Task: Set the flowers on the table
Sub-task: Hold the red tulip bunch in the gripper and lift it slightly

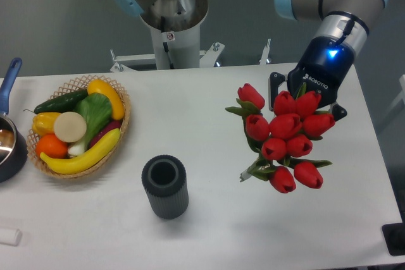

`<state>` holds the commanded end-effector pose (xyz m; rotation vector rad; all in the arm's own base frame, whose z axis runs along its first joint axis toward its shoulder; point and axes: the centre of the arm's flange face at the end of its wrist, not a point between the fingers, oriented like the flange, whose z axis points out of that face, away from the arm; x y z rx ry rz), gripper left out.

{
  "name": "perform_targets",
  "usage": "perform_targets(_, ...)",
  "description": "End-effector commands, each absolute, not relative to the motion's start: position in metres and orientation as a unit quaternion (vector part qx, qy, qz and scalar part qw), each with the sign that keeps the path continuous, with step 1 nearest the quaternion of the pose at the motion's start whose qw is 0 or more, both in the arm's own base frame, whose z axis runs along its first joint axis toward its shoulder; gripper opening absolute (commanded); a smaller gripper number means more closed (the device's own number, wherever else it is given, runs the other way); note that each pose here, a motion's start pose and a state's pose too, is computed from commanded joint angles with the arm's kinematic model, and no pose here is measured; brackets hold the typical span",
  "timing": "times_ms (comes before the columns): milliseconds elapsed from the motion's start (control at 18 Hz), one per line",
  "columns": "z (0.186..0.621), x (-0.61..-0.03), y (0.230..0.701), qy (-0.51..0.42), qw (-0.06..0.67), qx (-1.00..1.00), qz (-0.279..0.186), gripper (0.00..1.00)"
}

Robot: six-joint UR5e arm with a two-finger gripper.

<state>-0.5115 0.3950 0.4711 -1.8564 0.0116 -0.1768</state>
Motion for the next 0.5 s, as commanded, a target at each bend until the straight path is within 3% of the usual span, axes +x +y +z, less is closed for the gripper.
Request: perform_targets(500, 0.4643, -0.5096, 0.3935, 0.002, 0.586, -0.807, -0.07, 0.3)
